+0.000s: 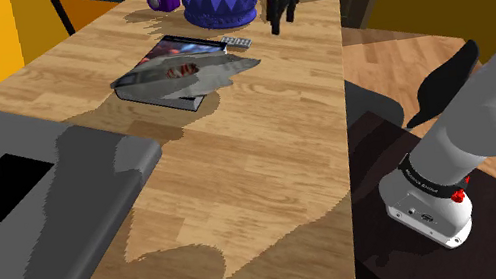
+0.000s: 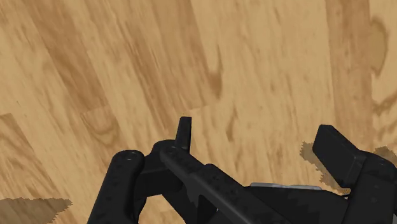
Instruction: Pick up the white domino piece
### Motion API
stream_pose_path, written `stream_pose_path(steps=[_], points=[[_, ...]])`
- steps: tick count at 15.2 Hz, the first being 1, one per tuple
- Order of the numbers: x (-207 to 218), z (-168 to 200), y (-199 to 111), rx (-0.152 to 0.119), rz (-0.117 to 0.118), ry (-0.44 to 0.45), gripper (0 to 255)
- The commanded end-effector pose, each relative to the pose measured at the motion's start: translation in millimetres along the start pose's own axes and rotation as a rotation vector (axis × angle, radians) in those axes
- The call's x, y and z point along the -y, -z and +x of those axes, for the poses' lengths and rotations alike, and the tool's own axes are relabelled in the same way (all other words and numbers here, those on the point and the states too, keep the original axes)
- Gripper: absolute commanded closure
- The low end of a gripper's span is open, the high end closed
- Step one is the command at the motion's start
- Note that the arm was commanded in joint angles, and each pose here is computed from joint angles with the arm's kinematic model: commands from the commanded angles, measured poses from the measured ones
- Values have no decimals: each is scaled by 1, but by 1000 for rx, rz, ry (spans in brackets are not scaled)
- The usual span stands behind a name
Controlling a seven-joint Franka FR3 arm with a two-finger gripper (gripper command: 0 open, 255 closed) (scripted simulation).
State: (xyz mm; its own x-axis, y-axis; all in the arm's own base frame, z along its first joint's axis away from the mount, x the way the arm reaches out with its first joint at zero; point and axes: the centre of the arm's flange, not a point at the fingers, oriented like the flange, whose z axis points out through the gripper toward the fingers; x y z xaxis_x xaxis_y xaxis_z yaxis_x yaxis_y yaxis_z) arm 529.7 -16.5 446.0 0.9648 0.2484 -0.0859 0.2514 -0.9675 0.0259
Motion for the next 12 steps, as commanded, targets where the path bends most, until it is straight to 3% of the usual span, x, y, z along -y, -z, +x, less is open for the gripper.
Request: stream_pose_path(steps=[1, 12], points=[[-4, 23, -9, -12, -3, 39, 0], [-8, 155, -39, -77, -17, 242, 0]])
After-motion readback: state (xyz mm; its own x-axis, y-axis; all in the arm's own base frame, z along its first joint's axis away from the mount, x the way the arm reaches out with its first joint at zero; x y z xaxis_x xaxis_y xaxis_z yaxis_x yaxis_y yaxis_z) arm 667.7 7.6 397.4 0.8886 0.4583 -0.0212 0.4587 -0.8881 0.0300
